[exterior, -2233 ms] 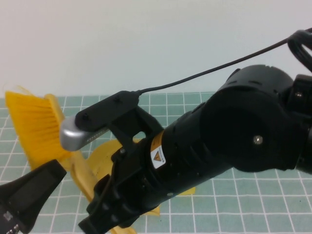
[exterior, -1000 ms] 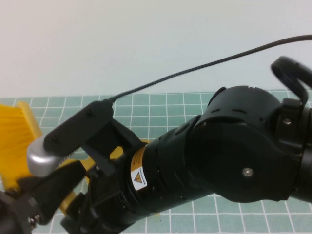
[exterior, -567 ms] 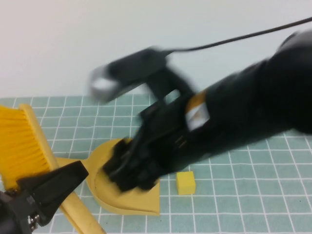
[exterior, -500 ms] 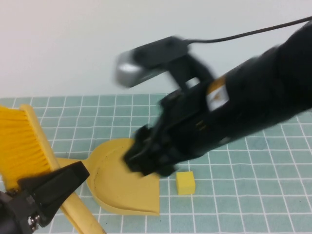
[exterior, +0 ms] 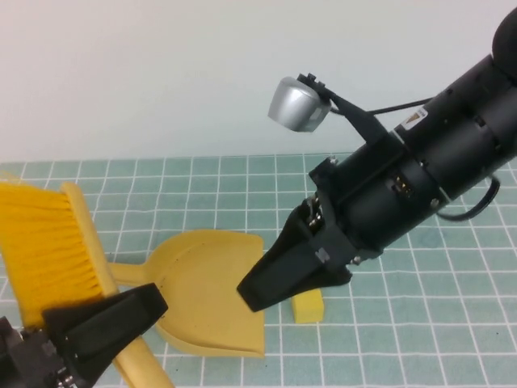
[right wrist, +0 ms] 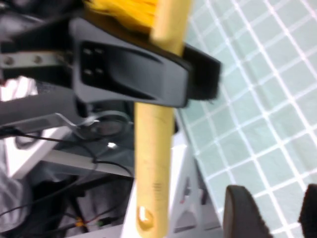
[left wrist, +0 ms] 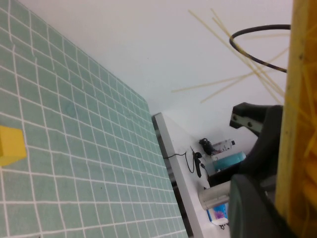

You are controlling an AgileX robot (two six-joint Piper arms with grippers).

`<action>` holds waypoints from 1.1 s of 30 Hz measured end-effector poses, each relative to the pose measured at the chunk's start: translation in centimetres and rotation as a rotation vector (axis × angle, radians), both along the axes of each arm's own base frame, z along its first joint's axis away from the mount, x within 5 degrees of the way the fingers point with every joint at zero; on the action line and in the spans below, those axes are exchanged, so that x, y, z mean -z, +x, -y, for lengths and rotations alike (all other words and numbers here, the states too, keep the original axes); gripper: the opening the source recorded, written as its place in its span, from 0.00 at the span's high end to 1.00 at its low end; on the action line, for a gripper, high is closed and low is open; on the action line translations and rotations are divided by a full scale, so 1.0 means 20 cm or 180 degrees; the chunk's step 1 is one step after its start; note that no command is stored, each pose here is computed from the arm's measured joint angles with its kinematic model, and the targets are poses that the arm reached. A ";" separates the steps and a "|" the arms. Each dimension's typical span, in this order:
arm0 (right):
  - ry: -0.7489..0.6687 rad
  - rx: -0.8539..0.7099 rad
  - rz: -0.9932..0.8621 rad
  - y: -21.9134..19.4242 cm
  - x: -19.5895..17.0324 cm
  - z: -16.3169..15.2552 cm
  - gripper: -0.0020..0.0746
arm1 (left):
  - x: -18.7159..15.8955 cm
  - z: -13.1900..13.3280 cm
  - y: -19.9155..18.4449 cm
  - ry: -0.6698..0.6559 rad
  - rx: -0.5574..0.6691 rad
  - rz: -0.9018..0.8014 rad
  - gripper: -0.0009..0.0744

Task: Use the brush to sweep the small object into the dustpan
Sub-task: Hand over the broom

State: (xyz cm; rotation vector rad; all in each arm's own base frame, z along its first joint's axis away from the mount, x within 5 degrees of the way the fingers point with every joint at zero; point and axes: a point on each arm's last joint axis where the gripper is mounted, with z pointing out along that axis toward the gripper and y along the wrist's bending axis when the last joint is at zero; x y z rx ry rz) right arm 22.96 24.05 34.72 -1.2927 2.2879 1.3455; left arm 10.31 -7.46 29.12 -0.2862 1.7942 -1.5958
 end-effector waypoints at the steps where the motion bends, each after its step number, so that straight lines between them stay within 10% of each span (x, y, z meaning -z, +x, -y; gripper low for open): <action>1: 0.0037 -0.0015 -0.0036 0.00 0.01 0.00 0.63 | 0.00 0.00 0.00 0.0000 0.0000 0.0000 0.99; 13: 0.0133 0.0095 -0.0843 -0.08 0.23 0.00 0.68 | -0.01 0.01 -0.02 -0.0108 0.0165 -0.0056 0.99; 33: 0.0345 -0.0193 -0.0513 -0.39 -0.05 0.04 0.67 | -0.06 0.06 -0.10 -0.0618 0.0861 -0.0288 0.99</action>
